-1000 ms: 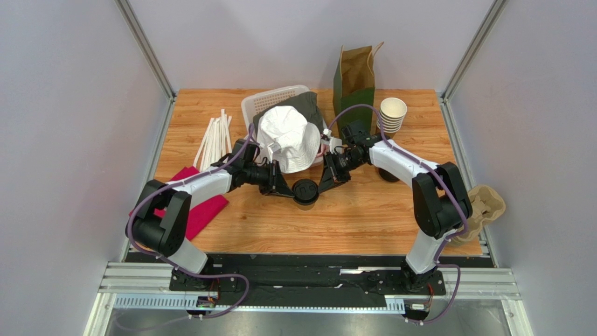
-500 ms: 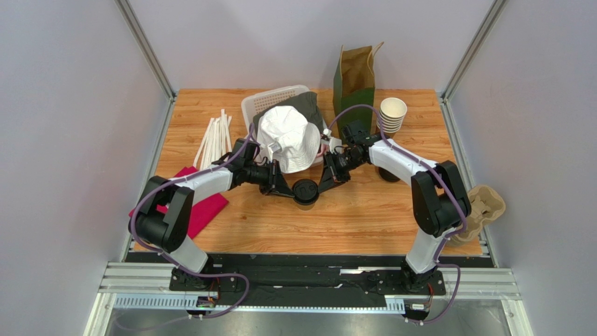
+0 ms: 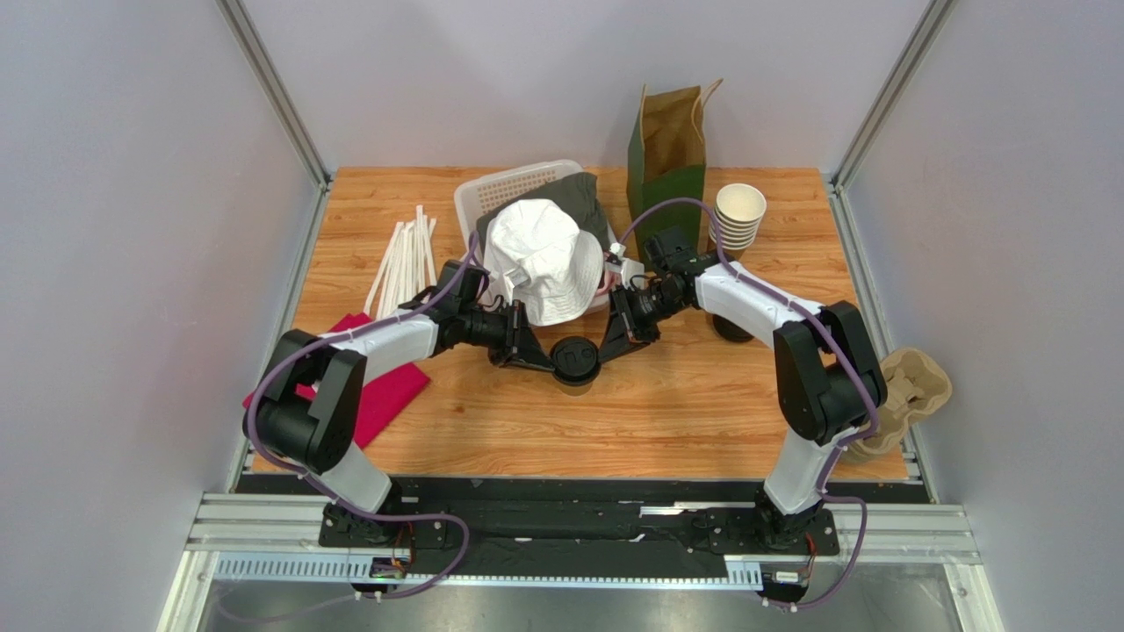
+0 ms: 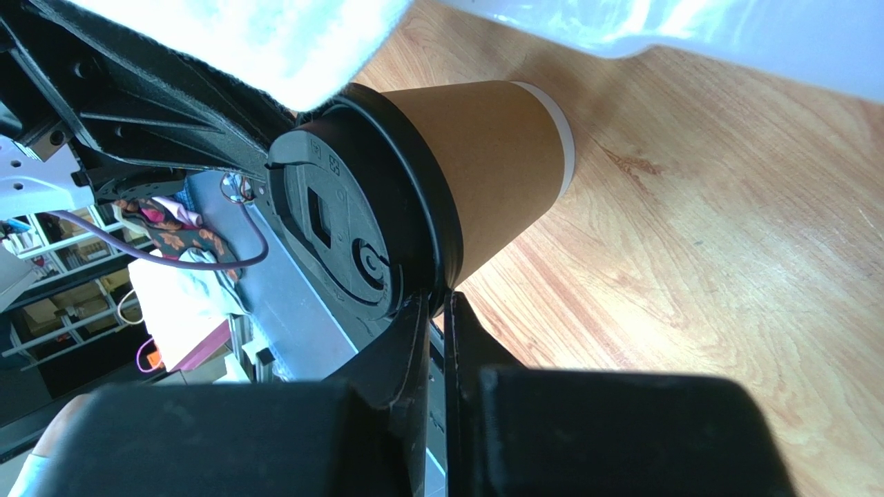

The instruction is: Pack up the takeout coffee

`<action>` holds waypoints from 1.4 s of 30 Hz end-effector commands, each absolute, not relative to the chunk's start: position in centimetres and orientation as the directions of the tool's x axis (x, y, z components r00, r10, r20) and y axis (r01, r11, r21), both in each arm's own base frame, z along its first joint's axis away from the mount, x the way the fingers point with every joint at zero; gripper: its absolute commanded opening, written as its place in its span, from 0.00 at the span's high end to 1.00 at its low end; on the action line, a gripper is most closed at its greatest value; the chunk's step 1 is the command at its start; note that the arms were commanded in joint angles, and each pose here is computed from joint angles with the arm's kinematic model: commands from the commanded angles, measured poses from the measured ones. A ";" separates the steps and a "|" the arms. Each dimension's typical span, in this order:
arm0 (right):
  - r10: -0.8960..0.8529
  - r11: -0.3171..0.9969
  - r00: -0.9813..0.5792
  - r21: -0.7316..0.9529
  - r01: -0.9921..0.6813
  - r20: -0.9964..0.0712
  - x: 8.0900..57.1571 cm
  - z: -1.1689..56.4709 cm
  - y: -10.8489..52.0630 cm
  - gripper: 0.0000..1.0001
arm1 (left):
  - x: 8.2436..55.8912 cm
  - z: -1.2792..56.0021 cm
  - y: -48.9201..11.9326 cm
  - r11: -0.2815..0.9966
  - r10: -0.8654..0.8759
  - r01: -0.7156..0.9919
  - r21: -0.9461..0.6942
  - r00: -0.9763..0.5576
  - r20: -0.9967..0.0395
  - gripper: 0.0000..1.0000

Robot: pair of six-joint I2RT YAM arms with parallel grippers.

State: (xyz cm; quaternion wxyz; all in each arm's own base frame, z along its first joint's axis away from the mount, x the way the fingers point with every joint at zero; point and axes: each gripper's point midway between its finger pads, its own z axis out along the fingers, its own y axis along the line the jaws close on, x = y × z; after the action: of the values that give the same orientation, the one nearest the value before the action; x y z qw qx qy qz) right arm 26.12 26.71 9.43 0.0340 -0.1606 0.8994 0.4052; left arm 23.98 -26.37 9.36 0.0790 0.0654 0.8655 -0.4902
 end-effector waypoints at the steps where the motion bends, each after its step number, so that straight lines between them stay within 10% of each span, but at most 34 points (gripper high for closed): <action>1: -0.343 0.743 -0.926 0.557 -0.371 -0.159 25.5 2.3 25.3 1.00 | 24.5 4.1 -24.9 0.676 0.040 0.203 -0.709 -0.970 -0.240 1.00; 42: -0.321 0.597 -0.910 0.690 -0.410 -0.264 25.4 12.0 26.8 0.73 | 24.6 13.0 -26.7 0.504 -0.021 0.344 -0.793 -0.912 -0.409 0.65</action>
State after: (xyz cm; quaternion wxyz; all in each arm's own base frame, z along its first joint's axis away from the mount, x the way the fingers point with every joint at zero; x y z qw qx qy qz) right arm 25.00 26.31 10.11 0.0296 -0.1845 0.9030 0.3868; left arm 24.22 -25.91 10.74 0.1514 0.0747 0.8681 -0.4669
